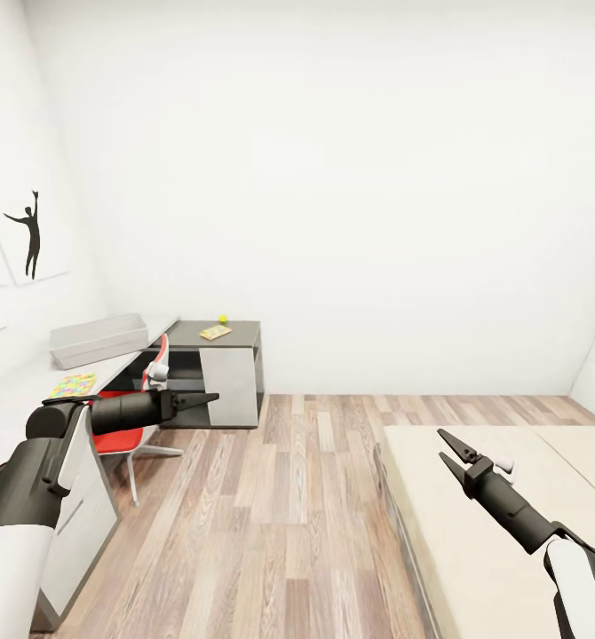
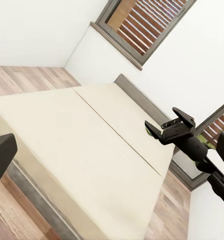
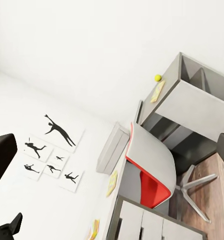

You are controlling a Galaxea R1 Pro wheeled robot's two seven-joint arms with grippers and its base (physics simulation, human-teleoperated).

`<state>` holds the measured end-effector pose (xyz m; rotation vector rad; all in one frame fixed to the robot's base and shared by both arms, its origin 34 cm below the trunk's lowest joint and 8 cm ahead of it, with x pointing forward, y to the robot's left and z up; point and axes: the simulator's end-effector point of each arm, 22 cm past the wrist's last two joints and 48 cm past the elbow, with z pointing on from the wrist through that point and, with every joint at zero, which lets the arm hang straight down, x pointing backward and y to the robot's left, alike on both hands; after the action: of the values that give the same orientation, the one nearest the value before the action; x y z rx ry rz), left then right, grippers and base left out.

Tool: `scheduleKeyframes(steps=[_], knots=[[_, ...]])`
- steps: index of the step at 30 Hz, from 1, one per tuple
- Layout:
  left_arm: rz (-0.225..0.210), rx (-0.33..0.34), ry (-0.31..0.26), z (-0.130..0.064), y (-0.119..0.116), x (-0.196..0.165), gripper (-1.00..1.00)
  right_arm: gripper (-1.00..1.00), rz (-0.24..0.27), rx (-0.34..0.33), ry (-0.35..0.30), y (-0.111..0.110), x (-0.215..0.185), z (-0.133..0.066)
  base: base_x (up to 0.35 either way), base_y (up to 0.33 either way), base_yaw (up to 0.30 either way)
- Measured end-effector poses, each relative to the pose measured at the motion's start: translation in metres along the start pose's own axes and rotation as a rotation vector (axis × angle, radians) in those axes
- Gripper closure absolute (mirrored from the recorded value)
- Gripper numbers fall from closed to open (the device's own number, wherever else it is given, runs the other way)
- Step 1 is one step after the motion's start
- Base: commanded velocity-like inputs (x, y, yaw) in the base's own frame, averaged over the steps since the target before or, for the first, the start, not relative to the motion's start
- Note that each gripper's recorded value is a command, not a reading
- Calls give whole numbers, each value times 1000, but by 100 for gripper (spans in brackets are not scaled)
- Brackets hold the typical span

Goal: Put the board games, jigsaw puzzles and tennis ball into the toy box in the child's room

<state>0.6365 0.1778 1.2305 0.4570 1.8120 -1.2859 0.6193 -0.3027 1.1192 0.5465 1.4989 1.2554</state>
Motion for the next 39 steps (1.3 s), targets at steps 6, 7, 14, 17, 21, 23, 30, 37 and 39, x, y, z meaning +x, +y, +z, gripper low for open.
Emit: scheduleKeyframes(steps=[6, 7, 14, 17, 21, 23, 30, 37, 39], knots=[[0, -1, 0, 0, 0, 0, -100, -100, 0, -1, 0, 0, 0, 0, -34, 0, 0], [-1, 0, 0, 0, 0, 0, -100, -100, 0, 0, 0, 0, 0, 0, -103, 0, 0], [0, 0, 0, 0, 0, 0, -100, -100, 0, 0, 0, 0, 0, 0, -143, 0, 0], [0, 0, 0, 0, 0, 0, -100, -100, 0, 0, 0, 0, 0, 0, -67, 0, 0], [0, 0, 0, 0, 0, 0, -100, -100, 0, 0, 0, 0, 0, 0, -27, 0, -6], [0, 0, 0, 0, 0, 0, -100, -100, 0, 0, 0, 0, 0, 0, -12, 0, -46], [4, 1, -2, -1, -2, -1, -100, -100, -1, -3, -2, 2, -1, 0, -4, 0, -140], [7, 1, -3, -1, -3, -2, -100, -100, -2, -5, -3, 3, -1, 0, -1, 0, -82], [7, 1, -3, -1, -3, -2, -100, -100, -2, -6, -3, 3, -1, 0, 0, 0, -27]])
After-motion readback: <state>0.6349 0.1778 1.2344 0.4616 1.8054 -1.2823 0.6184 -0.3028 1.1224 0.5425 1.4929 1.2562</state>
